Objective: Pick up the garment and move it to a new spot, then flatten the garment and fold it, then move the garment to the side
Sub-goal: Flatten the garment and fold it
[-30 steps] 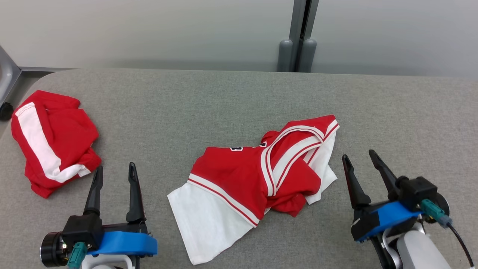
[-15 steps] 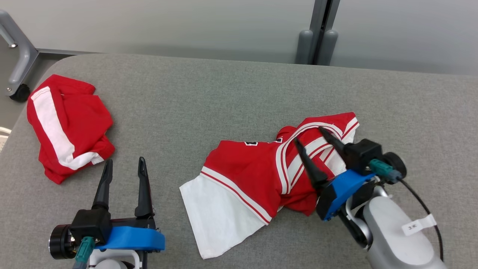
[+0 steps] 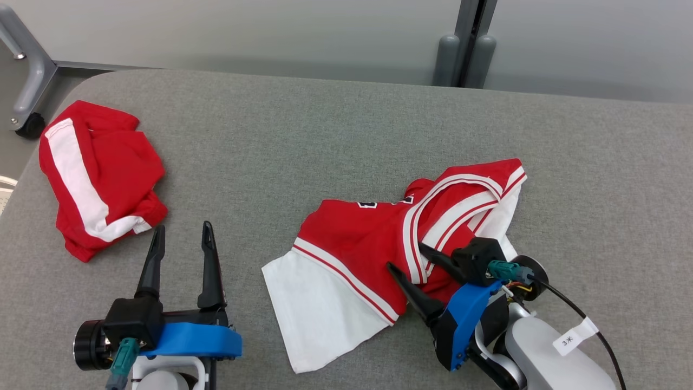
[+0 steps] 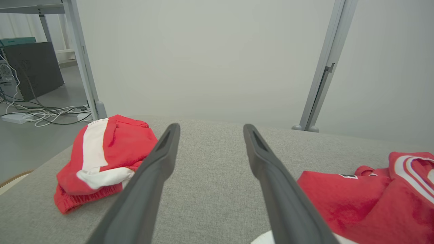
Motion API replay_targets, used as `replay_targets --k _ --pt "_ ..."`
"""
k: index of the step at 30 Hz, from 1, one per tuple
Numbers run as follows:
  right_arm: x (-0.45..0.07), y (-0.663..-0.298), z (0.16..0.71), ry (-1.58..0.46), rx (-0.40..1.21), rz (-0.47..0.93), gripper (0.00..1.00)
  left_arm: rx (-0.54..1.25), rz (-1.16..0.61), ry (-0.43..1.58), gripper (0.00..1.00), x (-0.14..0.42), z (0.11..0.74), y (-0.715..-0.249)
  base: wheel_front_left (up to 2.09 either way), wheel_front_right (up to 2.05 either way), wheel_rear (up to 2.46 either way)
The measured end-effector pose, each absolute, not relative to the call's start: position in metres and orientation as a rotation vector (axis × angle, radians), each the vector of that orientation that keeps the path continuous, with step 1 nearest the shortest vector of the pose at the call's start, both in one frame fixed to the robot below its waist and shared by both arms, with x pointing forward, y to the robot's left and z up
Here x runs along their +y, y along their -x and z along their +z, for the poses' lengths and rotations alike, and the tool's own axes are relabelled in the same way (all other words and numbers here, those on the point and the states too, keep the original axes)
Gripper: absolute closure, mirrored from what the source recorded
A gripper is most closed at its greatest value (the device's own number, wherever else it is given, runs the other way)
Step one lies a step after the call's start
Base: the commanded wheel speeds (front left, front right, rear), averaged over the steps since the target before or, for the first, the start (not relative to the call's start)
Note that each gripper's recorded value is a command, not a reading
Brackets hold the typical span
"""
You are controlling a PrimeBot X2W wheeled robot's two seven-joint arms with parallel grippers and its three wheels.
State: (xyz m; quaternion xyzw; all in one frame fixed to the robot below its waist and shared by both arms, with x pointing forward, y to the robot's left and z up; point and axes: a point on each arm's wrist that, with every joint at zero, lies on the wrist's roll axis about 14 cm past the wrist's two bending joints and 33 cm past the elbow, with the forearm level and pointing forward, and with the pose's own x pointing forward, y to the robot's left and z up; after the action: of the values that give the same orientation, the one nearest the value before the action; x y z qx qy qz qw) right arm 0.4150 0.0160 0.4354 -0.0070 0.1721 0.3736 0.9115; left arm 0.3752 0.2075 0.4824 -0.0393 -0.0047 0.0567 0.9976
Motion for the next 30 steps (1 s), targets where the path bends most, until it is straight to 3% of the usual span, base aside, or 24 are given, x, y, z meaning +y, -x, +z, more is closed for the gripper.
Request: replay_targets --k 1,11,19,30 --pt "0.017 -0.414 0.436 -0.005 0.353 0.773 1.0 -0.012 0.113 0.079 0.0 0.207 0.483 -0.376 0.0 0.0 0.0" --pt "-0.017 -0.43 0.451 -0.024 0.256 0.673 1.0 -0.007 0.104 0.085 0.0 0.202 0.481 -0.377 0.0 0.0 0.0" --pt "-0.126 -0.442 0.469 -0.003 0.181 0.399 1.0 -0.013 0.051 0.095 0.0 0.186 0.483 -0.383 0.0 0.0 0.0" --pt "-0.251 -0.396 0.457 0.017 0.267 0.074 1.0 -0.017 -0.01 0.103 0.0 0.168 0.484 -0.389 0.0 0.0 0.0"
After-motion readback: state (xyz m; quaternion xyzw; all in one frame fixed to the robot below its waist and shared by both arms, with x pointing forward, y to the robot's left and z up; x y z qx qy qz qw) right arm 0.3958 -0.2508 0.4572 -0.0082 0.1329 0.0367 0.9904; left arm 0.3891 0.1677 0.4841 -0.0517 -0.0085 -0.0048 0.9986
